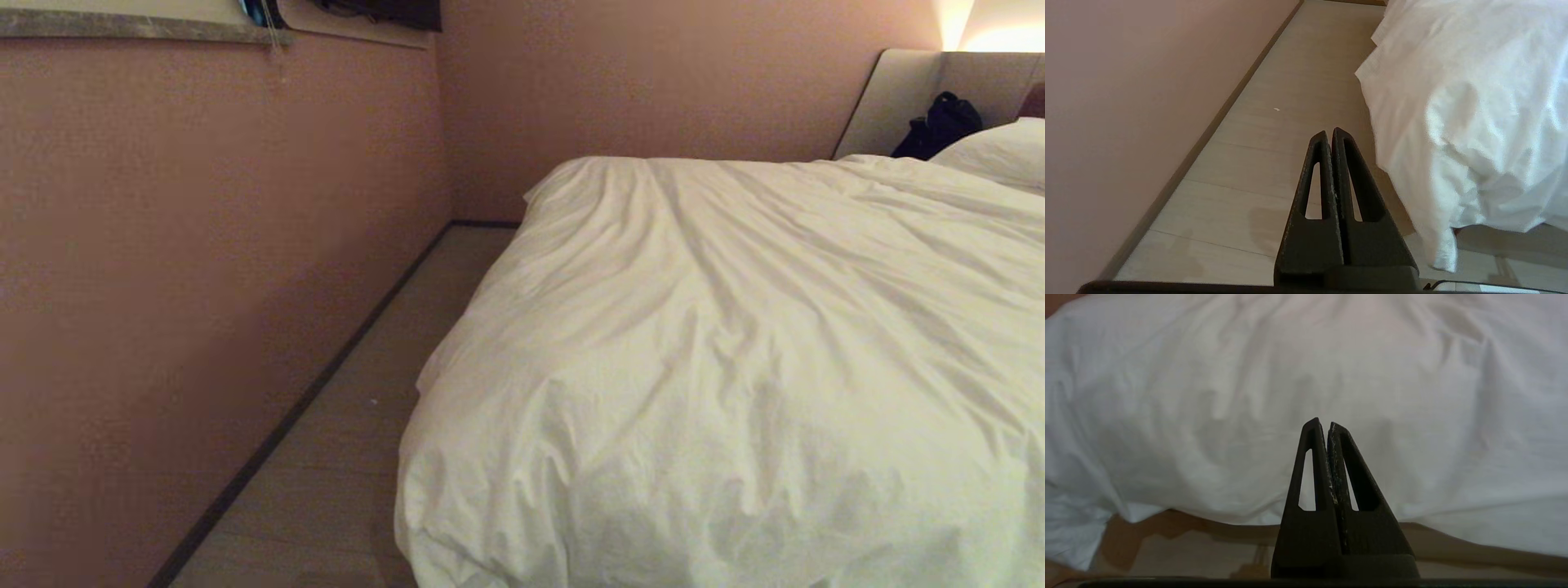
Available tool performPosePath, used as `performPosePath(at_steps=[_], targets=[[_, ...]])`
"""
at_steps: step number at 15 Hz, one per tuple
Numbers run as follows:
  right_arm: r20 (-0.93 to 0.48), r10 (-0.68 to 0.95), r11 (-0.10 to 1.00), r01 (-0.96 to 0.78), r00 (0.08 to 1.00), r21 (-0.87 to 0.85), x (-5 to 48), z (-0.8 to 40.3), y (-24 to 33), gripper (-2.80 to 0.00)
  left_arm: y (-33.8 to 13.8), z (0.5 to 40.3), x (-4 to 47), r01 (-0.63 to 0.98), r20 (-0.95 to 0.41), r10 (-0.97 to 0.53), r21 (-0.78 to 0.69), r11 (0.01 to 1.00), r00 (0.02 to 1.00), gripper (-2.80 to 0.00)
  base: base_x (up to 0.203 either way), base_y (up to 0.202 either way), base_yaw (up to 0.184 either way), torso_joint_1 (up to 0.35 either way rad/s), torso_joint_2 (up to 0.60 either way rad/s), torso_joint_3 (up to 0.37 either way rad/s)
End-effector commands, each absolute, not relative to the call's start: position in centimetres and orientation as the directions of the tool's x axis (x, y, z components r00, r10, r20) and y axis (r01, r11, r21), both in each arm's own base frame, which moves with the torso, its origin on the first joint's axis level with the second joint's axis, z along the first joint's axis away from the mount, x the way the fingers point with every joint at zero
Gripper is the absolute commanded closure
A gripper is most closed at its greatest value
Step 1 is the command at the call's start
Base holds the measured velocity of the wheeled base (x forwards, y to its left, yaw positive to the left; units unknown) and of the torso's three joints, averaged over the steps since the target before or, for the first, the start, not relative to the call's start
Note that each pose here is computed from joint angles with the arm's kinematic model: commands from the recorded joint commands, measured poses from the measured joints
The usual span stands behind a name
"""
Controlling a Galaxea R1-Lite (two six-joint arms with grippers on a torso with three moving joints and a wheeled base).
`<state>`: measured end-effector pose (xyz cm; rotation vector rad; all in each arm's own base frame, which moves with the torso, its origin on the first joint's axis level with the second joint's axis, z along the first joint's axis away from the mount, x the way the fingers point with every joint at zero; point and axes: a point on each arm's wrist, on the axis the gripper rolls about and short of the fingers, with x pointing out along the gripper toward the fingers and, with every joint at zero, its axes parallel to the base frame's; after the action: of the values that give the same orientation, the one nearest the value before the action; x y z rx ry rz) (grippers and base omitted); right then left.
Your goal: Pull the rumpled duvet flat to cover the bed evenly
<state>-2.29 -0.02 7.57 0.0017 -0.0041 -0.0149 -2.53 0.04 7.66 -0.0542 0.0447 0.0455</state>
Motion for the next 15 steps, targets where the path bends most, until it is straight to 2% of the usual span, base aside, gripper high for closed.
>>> performPosePath(at_steps=[1, 15], targets=[[0.003, -0.014, 1.000, 0.014, 1.000, 0.002, -2.28, 7.58, -0.01, 0.00, 0.04, 7.65, -2.53, -0.047, -0.046, 0.044, -0.052, 0.998, 0.998, 0.00, -0.002, 0.158, -0.008, 0.002, 0.00, 0.007], [0.003, -0.015, 1.000, 0.015, 1.000, 0.002, -2.28, 7.58, -0.01, 0.00, 0.05, 7.65, -2.53, -0.050, -0.046, 0.048, -0.057, 0.997, 0.998, 0.00, 0.000, 0.194, 0.000, 0.003, 0.00, 0.002]])
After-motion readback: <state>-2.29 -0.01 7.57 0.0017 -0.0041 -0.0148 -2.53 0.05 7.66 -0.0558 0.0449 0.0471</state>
